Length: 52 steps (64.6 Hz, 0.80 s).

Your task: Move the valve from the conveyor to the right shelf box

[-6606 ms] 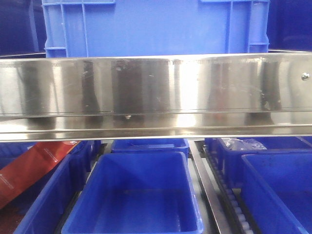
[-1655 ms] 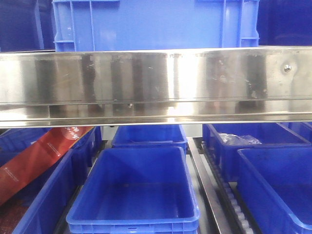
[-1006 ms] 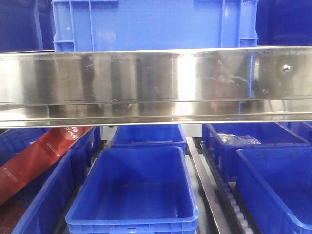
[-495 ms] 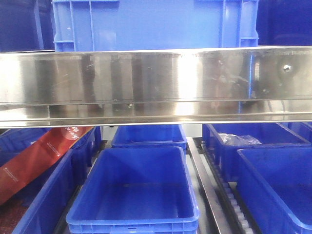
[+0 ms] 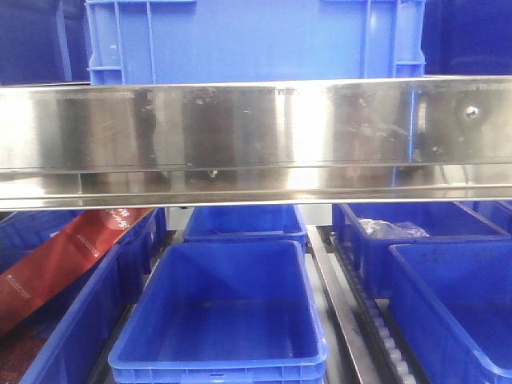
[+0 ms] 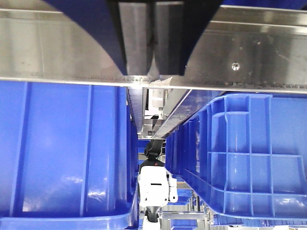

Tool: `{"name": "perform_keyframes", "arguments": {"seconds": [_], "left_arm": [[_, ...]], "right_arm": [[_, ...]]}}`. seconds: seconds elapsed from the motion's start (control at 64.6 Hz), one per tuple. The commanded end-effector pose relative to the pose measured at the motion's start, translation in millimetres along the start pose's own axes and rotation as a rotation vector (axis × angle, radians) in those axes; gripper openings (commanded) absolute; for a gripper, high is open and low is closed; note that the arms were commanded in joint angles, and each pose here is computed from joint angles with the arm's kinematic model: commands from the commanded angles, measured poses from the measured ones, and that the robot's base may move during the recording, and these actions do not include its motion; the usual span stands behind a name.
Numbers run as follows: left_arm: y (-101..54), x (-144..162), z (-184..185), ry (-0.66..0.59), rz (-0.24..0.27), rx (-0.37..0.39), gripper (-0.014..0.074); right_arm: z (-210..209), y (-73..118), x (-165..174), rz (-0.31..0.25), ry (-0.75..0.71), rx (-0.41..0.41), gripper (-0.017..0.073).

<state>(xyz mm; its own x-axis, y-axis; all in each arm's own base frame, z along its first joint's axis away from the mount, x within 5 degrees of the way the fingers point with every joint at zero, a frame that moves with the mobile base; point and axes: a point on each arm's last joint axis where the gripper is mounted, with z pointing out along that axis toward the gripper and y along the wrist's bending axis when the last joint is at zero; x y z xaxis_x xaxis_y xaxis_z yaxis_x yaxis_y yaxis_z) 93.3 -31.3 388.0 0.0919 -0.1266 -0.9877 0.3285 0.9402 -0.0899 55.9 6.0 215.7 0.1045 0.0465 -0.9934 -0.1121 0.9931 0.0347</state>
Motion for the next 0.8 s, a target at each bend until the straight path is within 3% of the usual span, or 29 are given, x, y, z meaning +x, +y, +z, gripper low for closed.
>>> {"name": "perform_keyframes", "arguments": {"seconds": [0.0, 0.201, 0.278, 0.495, 0.789], "left_arm": [[0.1, -1.1, -0.8, -0.017, -0.005, -0.001, -0.0111], [2.3, 8.6, -11.5, 0.024, 0.004, -0.021, -0.0111], [7.9, 23.2, -22.2, 0.024, 0.059, -0.077, -0.0111], [21.6, 87.1, -53.6, 0.044, 0.019, -0.243, -0.0111], [27.3, 154.7, -66.9, 0.032, 0.041, -0.251, -0.0111]], "right_arm": [[-0.3, -0.4, -0.7, 0.002, -0.012, 0.006, -0.0162], [-0.3, -0.4, -0.7, 0.002, -0.012, 0.006, -0.0162], [-0.3, -0.4, -0.7, 0.002, -0.012, 0.006, -0.0162], [-0.3, -0.4, -0.7, 0.002, -0.012, 0.006, -0.0162], [-0.3, -0.4, -0.7, 0.002, -0.012, 0.006, -0.0162]]}}
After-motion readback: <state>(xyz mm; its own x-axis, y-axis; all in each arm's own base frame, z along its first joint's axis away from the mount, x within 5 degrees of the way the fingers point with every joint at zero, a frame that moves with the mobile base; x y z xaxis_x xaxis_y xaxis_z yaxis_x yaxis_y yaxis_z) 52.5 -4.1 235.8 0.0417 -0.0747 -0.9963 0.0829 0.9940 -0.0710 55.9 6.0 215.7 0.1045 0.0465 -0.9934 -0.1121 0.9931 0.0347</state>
